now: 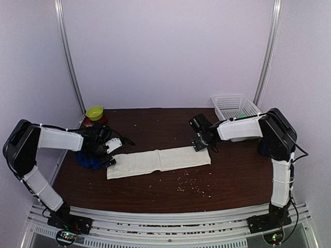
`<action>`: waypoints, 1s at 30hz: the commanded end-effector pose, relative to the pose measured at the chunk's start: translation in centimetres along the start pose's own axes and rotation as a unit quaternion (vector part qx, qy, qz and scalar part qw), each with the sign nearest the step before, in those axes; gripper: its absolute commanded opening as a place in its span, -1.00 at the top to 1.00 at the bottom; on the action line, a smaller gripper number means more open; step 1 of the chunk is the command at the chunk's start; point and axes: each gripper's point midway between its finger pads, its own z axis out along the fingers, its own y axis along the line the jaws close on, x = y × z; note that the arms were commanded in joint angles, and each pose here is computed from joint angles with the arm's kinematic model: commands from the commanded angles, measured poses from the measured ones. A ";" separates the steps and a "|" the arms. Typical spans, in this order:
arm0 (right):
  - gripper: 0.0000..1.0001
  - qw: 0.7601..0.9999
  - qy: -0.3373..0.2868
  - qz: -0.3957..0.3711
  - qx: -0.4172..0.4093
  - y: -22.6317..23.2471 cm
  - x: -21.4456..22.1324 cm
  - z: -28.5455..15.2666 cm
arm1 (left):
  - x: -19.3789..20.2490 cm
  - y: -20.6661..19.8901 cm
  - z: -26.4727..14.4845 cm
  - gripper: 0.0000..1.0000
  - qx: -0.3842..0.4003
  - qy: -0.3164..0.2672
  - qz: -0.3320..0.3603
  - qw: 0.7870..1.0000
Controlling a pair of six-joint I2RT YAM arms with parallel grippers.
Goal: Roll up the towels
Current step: Smooth out the towel at the center of the board.
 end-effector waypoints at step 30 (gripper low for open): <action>-0.88 0.993 -0.003 -0.033 0.111 -2.7 -1.3 0.1 | 0.2 4.8 0.4 -0.96 -0.067 0.037 0.038 0.996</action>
